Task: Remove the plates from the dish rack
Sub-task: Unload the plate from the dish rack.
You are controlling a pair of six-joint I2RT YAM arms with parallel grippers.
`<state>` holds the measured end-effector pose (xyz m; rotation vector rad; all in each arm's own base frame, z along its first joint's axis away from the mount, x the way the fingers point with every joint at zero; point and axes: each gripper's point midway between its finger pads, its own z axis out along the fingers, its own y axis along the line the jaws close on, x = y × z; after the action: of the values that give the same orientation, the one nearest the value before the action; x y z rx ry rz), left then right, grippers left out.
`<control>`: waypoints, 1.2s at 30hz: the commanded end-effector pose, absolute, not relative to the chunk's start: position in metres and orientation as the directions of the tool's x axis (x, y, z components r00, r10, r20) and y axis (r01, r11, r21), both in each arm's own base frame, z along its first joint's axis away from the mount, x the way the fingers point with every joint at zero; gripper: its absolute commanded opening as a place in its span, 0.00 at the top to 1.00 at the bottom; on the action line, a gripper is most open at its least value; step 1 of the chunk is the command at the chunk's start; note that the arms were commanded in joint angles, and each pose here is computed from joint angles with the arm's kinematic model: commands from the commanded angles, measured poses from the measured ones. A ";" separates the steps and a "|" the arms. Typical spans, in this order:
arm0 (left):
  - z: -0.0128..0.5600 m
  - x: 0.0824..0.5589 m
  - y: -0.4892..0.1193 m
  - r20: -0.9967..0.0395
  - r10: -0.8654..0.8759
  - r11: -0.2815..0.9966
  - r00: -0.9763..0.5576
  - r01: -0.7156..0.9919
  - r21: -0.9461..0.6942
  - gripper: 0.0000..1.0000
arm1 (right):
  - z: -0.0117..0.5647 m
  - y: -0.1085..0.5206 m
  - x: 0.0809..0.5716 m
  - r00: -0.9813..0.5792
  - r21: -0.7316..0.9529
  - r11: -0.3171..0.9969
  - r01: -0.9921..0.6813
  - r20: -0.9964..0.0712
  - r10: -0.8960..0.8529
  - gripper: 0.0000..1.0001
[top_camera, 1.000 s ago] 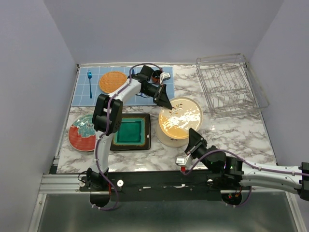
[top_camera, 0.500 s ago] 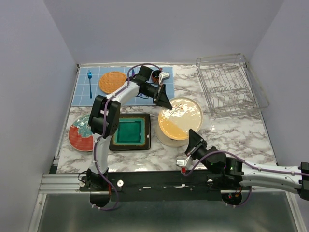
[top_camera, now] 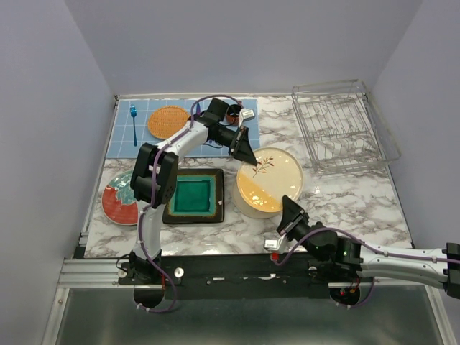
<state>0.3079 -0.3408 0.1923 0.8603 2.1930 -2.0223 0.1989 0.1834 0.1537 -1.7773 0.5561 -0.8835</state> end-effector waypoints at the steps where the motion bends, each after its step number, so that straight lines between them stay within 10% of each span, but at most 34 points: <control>1: 0.255 0.240 -0.350 -0.357 0.488 -0.233 -0.796 0.275 -0.933 1.00 | 0.135 0.181 0.196 0.644 -0.931 -0.365 0.000 0.279 -0.713 0.65; 19: 0.251 0.250 -0.348 -0.379 0.454 -0.238 -0.807 0.300 -0.924 1.00 | 0.125 0.186 0.193 0.673 -0.930 -0.368 -0.027 0.255 -0.694 0.55; 21: 0.243 0.260 -0.348 -0.379 0.444 -0.226 -0.812 0.308 -0.924 1.00 | 0.129 0.189 0.193 0.678 -0.933 -0.359 -0.026 0.247 -0.692 0.81; 26: 0.227 0.274 -0.348 -0.367 0.437 -0.194 -0.822 0.312 -0.930 1.00 | 0.130 0.189 0.193 0.680 -0.932 -0.361 -0.029 0.247 -0.691 0.88; 36: 0.210 0.281 -0.347 -0.317 0.433 -0.181 -0.844 0.264 -0.948 1.00 | 0.129 0.186 0.192 0.674 -0.934 -0.357 -0.022 0.250 -0.695 0.55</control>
<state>0.2978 -0.3364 0.1635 0.9409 2.2678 -2.0728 0.1917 0.1871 0.1265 -1.8302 0.5691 -0.7790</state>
